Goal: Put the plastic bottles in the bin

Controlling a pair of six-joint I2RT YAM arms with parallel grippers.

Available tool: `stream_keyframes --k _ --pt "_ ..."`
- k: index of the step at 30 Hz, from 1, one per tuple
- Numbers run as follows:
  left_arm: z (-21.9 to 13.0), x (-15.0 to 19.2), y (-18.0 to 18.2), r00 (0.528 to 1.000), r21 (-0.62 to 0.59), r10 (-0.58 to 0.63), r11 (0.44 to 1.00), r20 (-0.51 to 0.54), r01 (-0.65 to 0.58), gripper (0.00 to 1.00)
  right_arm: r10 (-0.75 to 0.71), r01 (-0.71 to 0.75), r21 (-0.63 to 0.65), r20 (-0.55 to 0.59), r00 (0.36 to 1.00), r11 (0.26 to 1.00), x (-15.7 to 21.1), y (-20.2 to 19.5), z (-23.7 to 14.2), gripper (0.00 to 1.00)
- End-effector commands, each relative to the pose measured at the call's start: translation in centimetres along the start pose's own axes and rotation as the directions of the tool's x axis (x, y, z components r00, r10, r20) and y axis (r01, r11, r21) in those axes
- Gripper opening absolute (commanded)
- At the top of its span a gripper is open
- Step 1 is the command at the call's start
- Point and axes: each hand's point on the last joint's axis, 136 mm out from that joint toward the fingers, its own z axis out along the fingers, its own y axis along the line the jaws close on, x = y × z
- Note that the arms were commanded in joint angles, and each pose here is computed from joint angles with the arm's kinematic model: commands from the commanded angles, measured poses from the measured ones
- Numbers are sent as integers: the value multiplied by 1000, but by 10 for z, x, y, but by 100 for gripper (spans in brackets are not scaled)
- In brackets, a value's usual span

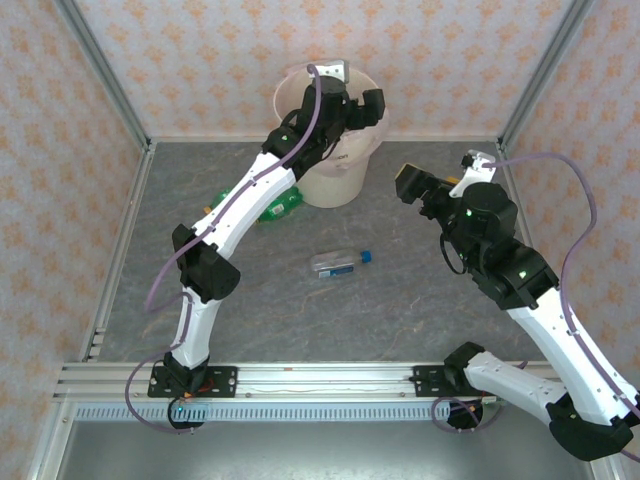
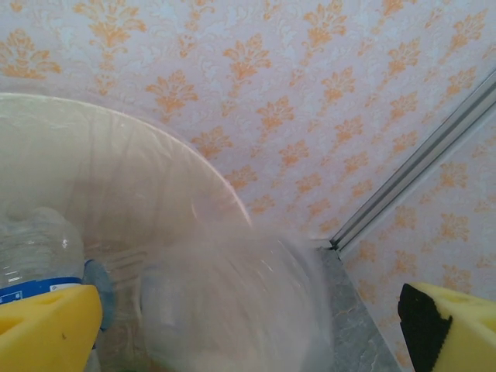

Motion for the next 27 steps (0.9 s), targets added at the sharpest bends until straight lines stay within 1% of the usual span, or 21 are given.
stream_keyframes --k 1,12,17,22,25,27 --pt "-21 -39 -11 996 44 -12 999 83 9 99 12 -12 -4 29 999 1000 -7 0 -5 100" --pt "-45 -61 -14 993 49 -7 999 117 1 99 15 -15 -9 17 1000 1000 -3 1 -3 100" --pt "-59 -65 -10 994 31 8 999 109 -12 99 17 -17 -22 5 1000 1000 0 3 -2 100" --pt "-84 -64 7 995 5 15 1000 97 -16 99 20 -21 -50 -18 1000 999 4 11 4 100" --pt "-99 -57 21 996 -9 18 1000 88 -17 99 20 -23 -67 -40 999 998 9 15 10 100" --pt "-106 -46 32 997 -29 26 999 69 -24 99 20 -24 -73 -53 998 997 13 17 15 100"
